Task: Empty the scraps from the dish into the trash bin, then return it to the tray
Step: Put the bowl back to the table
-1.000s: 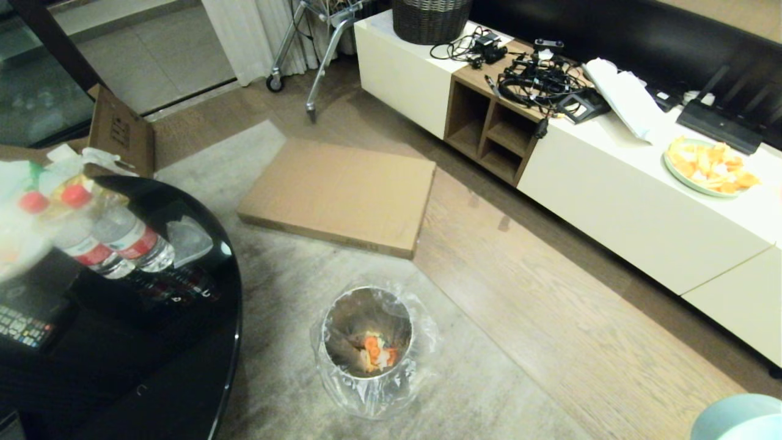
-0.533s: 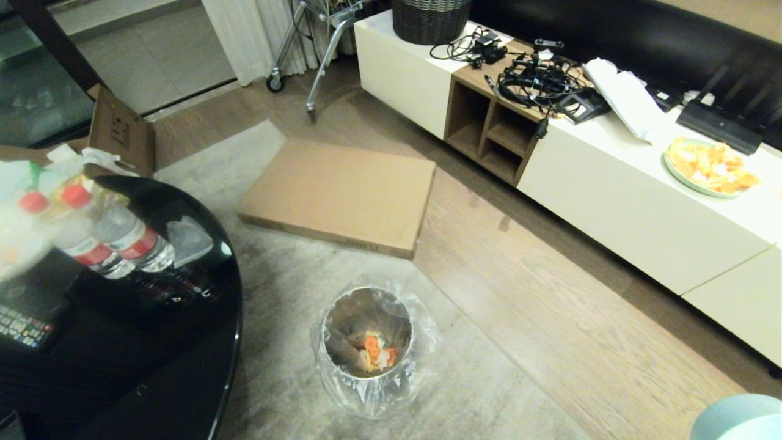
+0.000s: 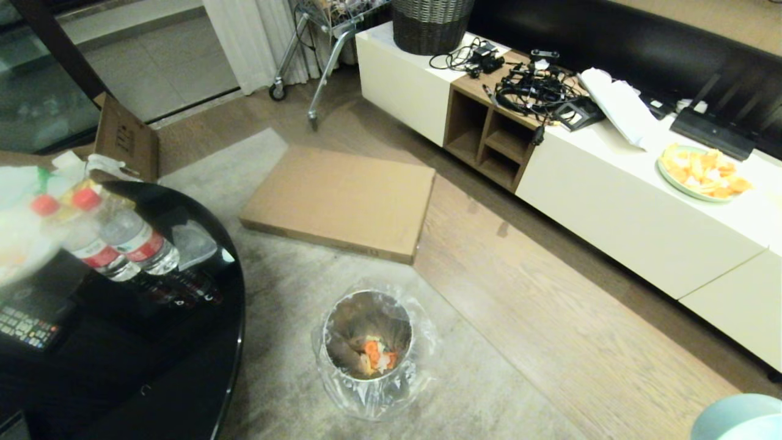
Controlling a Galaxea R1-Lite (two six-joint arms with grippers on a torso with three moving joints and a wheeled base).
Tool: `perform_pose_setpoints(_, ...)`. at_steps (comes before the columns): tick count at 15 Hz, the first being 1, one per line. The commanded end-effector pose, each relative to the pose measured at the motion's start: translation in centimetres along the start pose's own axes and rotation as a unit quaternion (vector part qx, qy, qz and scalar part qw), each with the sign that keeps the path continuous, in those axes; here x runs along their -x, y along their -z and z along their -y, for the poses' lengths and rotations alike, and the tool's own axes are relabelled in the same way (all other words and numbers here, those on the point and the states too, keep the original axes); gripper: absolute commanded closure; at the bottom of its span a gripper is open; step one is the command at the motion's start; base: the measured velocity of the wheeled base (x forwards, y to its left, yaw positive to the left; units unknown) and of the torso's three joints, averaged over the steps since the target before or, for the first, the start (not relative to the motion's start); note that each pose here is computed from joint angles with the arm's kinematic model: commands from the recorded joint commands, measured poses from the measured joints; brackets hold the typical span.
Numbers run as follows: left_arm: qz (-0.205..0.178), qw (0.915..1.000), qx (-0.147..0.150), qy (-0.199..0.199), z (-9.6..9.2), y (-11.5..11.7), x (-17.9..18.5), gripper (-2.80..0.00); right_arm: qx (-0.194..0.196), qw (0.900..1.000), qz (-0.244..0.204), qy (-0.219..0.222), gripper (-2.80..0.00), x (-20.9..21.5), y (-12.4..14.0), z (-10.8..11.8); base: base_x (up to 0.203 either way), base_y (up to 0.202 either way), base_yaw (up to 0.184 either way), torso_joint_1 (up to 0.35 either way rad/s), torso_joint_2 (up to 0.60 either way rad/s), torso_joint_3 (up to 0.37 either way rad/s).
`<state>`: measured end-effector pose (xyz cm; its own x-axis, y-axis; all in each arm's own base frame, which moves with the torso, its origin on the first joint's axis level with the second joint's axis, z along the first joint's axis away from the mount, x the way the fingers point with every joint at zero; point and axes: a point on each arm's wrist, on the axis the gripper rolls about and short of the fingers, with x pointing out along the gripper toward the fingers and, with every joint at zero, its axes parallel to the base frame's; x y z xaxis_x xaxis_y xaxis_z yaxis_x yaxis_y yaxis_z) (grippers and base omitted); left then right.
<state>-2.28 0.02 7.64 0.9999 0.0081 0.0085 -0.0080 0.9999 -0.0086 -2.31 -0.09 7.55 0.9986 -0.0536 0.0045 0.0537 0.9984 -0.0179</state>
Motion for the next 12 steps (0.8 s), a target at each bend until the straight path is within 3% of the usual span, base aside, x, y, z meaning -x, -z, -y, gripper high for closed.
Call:
perform_pose_setpoints(1,0.000,1.0000,0.000,-0.001,0.00,0.00,0.00,0.00,0.000,1.000,-0.001,0.000,0.00,-0.02,-0.01,0.00,0.000,0.000,0.000,0.003,0.00,0.177)
perform_pose_setpoints(12,0.000,1.0000,0.001,0.000,0.00,0.00,0.00,0.00,0.000,1.000,-0.001,0.000,0.00,-0.02,-0.01,0.00,0.000,0.000,0.000,0.004,0.00,0.200)
